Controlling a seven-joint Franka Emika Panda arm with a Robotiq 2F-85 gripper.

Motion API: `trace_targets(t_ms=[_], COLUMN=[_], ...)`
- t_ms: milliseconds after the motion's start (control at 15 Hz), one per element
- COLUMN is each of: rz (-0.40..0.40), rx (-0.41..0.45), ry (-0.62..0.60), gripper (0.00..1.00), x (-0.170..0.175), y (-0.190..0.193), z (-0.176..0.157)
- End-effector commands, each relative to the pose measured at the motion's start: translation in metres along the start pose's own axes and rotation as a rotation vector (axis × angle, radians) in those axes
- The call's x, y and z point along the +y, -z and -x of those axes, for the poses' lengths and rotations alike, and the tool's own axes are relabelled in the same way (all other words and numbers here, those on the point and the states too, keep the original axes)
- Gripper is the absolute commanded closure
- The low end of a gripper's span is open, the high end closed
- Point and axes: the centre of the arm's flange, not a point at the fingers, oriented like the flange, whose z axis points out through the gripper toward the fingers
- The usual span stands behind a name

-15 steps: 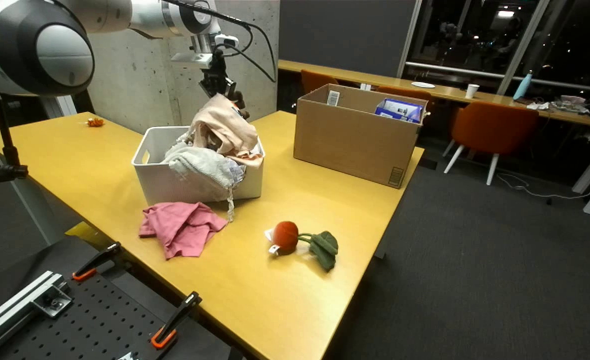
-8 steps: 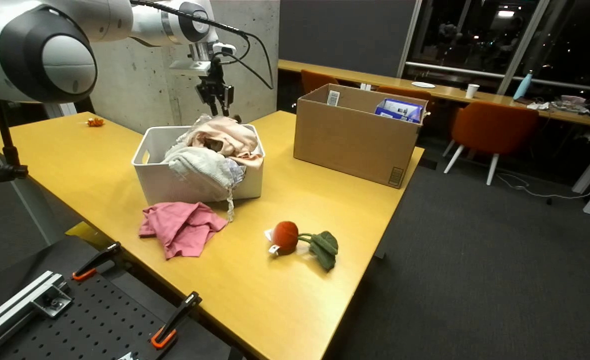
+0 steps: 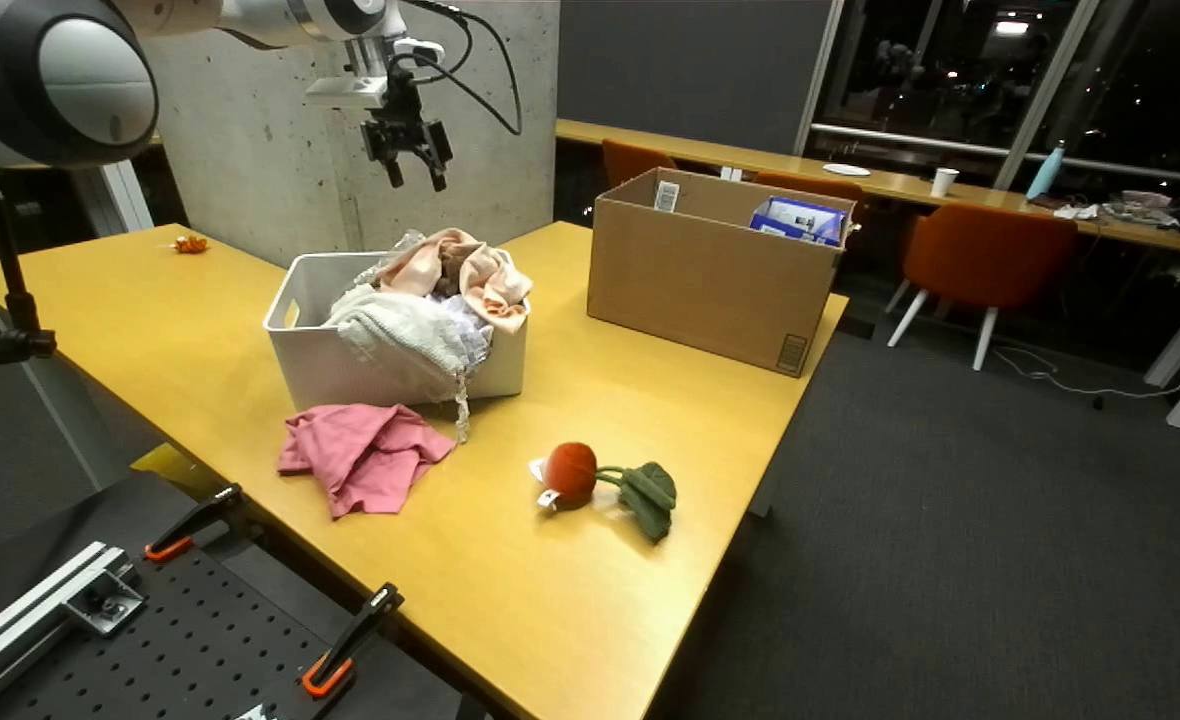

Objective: Use the pink shirt to pick up the moose, put it and the shirt inside the white basket, use the grey towel to pick up the toy vegetable and put it inside the white basket

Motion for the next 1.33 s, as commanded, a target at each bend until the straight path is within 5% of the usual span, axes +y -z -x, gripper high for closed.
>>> trace_targets(t_ms=[0, 800, 1267], rz=[0.06, 0.102, 0.073], rx=[-0.054, -0.133, -0.143], ry=[-0.067, -0.437, -0.64], gripper=[0.0, 0.0, 0.0], x=[0.002, 0.004, 0.041], y=[0.003, 0.009, 0.009], z=[0.079, 0.136, 0.182])
